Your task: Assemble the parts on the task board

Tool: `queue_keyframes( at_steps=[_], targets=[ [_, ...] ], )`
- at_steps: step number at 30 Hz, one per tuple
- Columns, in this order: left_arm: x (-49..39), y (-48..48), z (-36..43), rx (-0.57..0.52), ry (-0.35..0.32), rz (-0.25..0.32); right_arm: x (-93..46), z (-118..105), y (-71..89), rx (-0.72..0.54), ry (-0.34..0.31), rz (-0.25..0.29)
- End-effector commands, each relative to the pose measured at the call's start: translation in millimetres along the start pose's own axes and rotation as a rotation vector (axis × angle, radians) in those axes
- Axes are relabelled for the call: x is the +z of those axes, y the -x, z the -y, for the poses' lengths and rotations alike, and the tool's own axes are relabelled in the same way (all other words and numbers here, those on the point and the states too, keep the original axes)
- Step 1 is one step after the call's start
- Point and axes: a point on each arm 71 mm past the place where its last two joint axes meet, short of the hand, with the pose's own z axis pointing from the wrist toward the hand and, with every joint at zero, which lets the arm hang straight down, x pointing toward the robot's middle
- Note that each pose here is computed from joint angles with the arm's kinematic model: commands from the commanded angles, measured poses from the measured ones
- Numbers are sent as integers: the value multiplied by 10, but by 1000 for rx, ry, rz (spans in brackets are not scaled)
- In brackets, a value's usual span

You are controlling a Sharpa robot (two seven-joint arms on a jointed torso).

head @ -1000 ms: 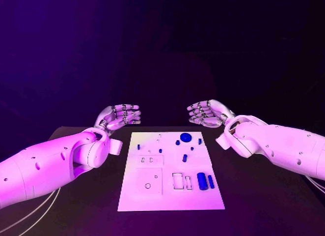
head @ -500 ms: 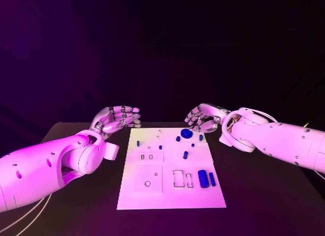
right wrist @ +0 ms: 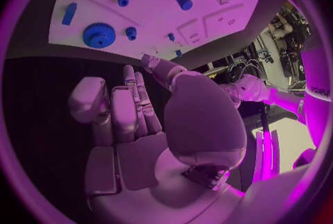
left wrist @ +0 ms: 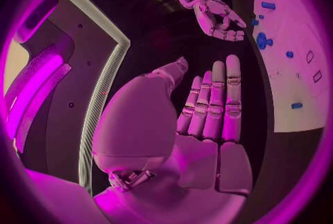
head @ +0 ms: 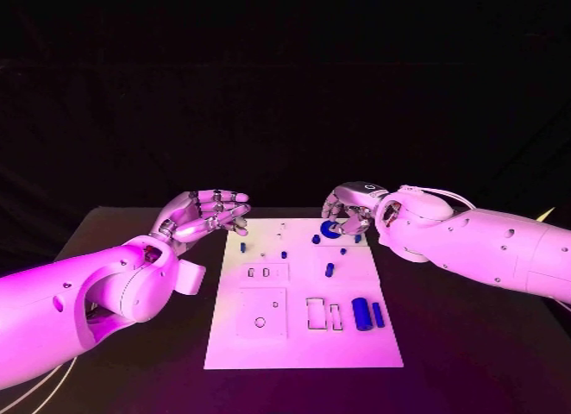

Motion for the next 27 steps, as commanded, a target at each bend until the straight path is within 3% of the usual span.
queue_keyframes(
  at_steps=[1,13,27],
  targets=[
    [-9,-47,46,-9,-9,-17,41,-15,1,-17,-8,5],
    [-28,-97,153,-22,-26,-33,152,-77,-130,-31,-18,-36],
    [-25,-98,179,-29,-29,-37,169,-16,-193,-47,-47,-56]
  ],
)
